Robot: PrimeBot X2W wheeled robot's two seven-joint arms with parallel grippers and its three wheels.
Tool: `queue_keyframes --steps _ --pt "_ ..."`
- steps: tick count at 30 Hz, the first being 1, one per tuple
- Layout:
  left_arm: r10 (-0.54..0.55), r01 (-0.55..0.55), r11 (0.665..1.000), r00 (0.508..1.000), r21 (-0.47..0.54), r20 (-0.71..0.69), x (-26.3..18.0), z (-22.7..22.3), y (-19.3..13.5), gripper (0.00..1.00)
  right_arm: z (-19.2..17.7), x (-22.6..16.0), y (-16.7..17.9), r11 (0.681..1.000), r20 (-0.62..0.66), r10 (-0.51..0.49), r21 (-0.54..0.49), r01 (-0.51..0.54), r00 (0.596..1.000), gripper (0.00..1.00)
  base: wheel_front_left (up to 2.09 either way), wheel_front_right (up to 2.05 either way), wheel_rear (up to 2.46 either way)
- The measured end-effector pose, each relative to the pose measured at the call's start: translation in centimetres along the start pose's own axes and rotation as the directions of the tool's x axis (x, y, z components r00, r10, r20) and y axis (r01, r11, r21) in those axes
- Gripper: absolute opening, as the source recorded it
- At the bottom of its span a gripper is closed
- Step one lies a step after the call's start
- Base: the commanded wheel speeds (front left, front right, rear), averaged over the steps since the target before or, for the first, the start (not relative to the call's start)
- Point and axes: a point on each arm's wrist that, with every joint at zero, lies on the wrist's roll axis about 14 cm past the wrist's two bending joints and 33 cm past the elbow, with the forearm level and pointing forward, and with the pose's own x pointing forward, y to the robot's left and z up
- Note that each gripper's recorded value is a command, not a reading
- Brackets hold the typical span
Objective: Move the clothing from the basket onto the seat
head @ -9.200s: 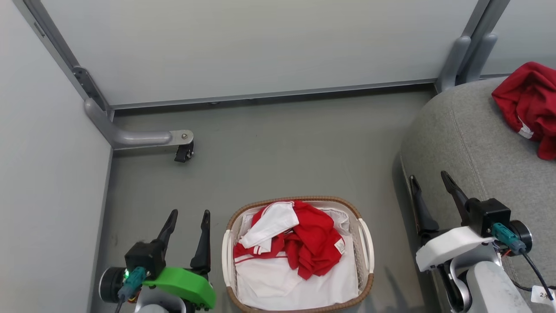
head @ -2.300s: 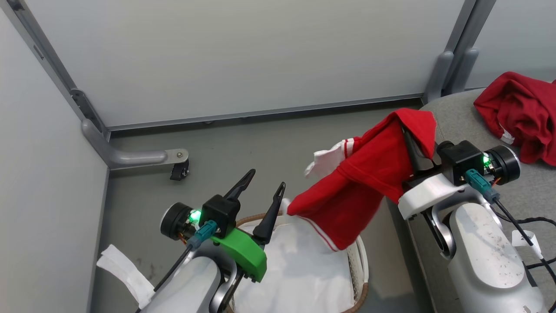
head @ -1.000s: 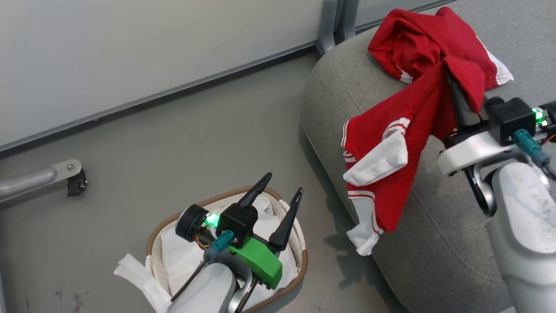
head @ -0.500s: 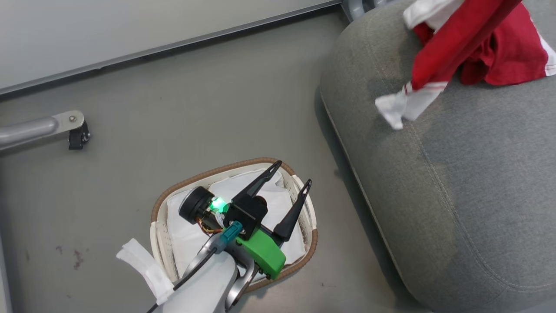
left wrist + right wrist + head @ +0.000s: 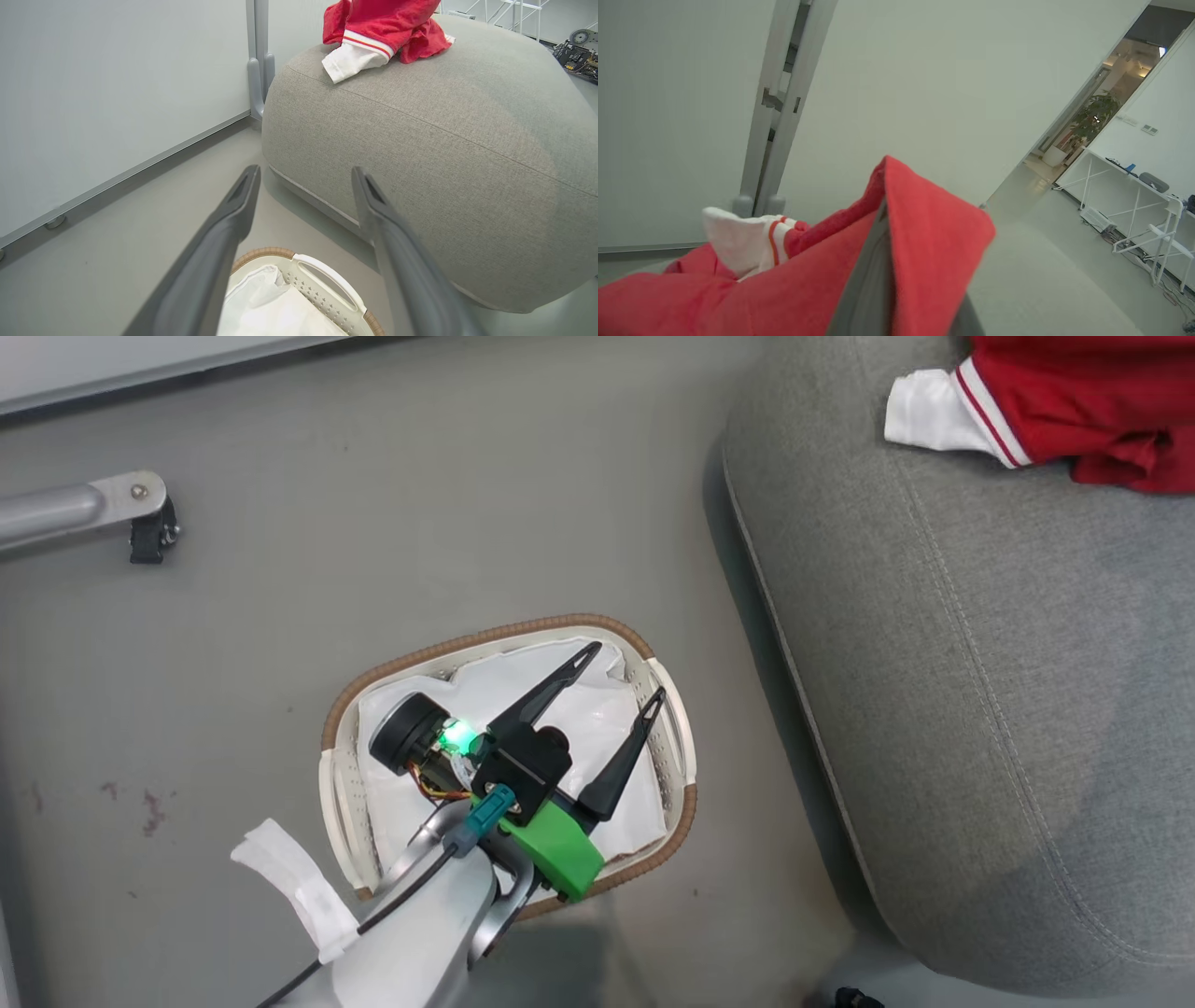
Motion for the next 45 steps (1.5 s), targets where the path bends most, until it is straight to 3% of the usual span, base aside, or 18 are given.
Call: queue_keyframes --steps 5,11,12,13,14,15,32,37,45 --pt "0.012 -0.012 1.0 1.0 -0.012 -0.023 0.2 -1.7 1.6 1.0 -8.9 -2.9 3.1 0.999 -0.204 0.02 0.039 -0.012 0.979 0.0 0.0 0.0 0.0" --pt "0.01 -0.011 0.999 0.999 -0.032 -0.04 0.4 -3.0 2.0 1.0 -13.7 -6.4 5.8 0.998 -0.315 0.051 0.055 -0.035 0.948 0.0 0.0 0.0 0.0" --pt "0.008 -0.009 0.999 0.999 -0.033 -0.04 0.5 -3.0 2.0 1.0 -14.2 -7.0 5.9 0.998 -0.325 0.052 0.054 -0.036 0.944 0.28 0.0 0.0 0.0" --pt "0.006 -0.008 0.999 0.999 -0.033 -0.039 0.6 -3.0 2.0 1.0 -14.5 -7.5 5.9 0.998 -0.333 0.051 0.056 -0.034 0.941 0.37 0.0 0.0 0.0" --pt "0.006 -0.007 0.999 0.999 -0.032 -0.039 0.6 -3.0 2.0 1.0 -14.6 -7.8 5.9 0.998 -0.336 0.05 0.056 -0.033 0.941 0.76 0.0 0.0 0.0" --pt "0.005 -0.006 1.0 0.999 -0.03 -0.038 0.7 -2.9 1.9 1.0 -14.6 -8.1 5.9 0.998 -0.336 0.048 0.059 -0.03 0.941 1.0 0.0 0.0 0.0" --pt "0.008 -0.008 1.0 1.0 -0.021 0.009 1.0 -0.2 0.5 1.0 -16.4 -18.4 4.4 0.993 -0.404 0.028 0.114 0.02 0.914 1.0 0.0 0.0 0.0" --pt "0.01 -0.01 1.0 1.0 -0.018 0.024 1.0 0.6 0.0 1.0 -15.5 -19.3 2.7 0.995 -0.382 0.005 0.096 0.034 0.924 1.0 0.0 0.0 0.0" --pt "0.032 -0.031 0.999 0.998 -0.019 0.057 0.6 2.4 -0.5 1.0 -11.9 -17.7 0.0 0.997 -0.271 -0.027 0.057 0.044 0.962 1.0 0.0 0.0 0.0"
